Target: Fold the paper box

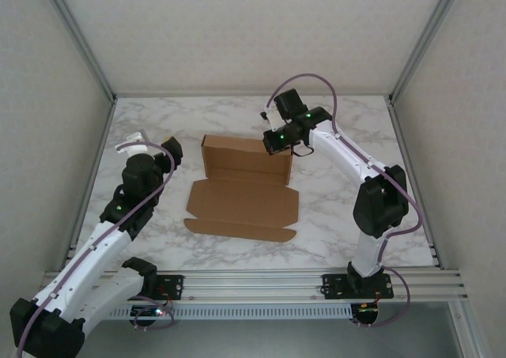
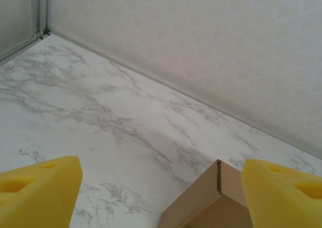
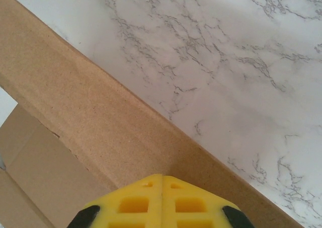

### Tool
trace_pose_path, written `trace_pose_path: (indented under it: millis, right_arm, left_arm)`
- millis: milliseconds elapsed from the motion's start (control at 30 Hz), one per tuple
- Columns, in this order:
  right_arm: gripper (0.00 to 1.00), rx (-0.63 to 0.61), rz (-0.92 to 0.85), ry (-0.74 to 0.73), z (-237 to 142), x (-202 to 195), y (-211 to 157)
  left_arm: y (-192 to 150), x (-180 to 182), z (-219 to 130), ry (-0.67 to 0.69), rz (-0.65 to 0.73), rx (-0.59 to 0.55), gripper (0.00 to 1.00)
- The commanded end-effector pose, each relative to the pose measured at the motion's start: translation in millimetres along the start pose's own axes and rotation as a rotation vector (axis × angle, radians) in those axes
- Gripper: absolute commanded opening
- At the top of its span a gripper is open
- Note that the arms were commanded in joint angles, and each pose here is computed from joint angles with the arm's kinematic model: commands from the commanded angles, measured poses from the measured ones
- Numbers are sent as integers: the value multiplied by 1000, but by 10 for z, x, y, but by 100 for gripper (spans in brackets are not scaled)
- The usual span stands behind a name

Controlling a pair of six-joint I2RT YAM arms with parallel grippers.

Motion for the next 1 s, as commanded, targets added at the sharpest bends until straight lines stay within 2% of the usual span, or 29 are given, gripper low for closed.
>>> trace_pose_path:
  millis: [0,133,300,467,633,767,967]
  right_arm:
    - [0,37,59,26,57,-60,-27]
    - [0,64,113,24,131,-221,4]
    - [0,118,197,15,399,-547,-73]
    - [0,102,306,23,550,-854,-96]
    - [3,117,417,25,655,-1057,-286]
    - [8,114,476,35,637,-1006,-503]
    - [25,81,549,74,507,-674,-918]
  left_arm:
    - [15,19,-42,9,14,-17,83]
    - [27,12,-52,8,12,-21,83]
    - [114,29,-91,26,-1,-52,83]
    - [241,70,-156,60,-16,-101,84]
    - [343,73,-197,74,-30,-133,84]
    - [316,82,-196,69,-28,-126,84]
    - [273,59,-182,47,-34,-112,85]
Point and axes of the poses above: each hand's point on the last joint's axis, 136 mm out from that joint toward the fingers, its own z axis out along the fingers, its own x axis along the line the jaws close on, y = z × x, the point moved 2 cm from there along -z, back along the fingers, and after that the axes turned 12 degrees about -z, right-handed, at the moved point
